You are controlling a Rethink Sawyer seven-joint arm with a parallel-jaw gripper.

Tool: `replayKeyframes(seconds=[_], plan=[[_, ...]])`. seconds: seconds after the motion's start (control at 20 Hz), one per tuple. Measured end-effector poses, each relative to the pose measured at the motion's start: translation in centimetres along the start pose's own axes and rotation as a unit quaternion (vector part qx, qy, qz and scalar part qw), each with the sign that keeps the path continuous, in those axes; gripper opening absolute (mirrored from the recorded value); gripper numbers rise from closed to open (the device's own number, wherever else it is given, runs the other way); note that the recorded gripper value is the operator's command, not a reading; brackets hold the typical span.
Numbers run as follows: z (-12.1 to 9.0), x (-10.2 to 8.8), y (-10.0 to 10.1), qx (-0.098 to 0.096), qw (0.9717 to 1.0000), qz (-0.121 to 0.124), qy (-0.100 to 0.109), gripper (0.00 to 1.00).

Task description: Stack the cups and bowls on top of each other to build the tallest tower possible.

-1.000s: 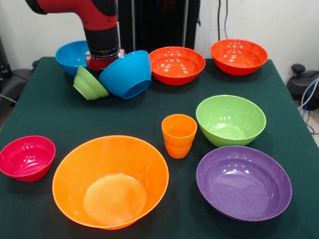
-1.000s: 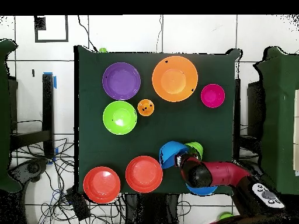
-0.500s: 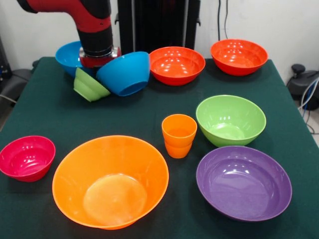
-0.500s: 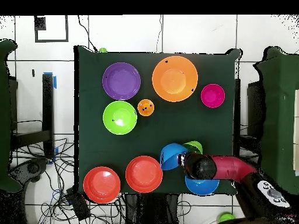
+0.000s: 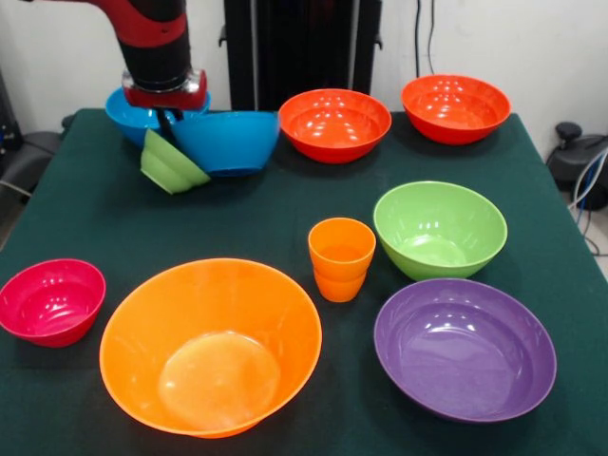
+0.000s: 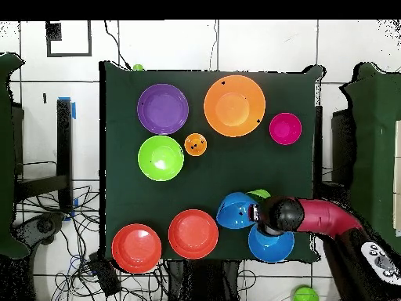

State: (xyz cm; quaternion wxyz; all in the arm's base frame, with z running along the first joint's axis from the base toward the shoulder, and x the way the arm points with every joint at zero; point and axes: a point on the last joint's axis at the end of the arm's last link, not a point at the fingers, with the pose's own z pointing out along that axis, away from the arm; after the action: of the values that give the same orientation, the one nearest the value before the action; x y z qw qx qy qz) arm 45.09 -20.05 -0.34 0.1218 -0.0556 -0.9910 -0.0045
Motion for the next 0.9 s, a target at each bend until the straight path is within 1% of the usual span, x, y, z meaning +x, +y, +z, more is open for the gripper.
replayKeyframes(seconds=[0.05, 0.1, 0.2, 0.25, 0.3, 0.35, 0.65, 0.8, 0.9], plan=[[-0.5, -0.1, -0.2, 0.001, 1.0000, 0.002, -0.001, 0.00], [-1.5, -0.6, -0.6, 0.001, 0.9999, 0.007, -0.008, 0.00], [-2.4, -1.1, -1.1, 0.000, 0.9997, 0.013, -0.019, 0.00], [-3.4, -1.5, -1.7, 0.000, 0.9994, 0.018, -0.030, 0.00], [-3.8, -1.6, -2.0, 0.000, 0.9992, 0.021, -0.034, 0.00], [-5.1, -2.0, -3.0, 0.002, 0.9984, 0.029, -0.048, 0.00], [-7.9, -2.7, -5.1, 0.010, 0.9960, 0.043, -0.078, 0.00], [-9.2, -3.2, -5.5, 0.012, 0.9948, 0.046, -0.090, 0.00], [-10.4, -3.7, -5.2, 0.009, 0.9941, 0.046, -0.097, 0.00]])
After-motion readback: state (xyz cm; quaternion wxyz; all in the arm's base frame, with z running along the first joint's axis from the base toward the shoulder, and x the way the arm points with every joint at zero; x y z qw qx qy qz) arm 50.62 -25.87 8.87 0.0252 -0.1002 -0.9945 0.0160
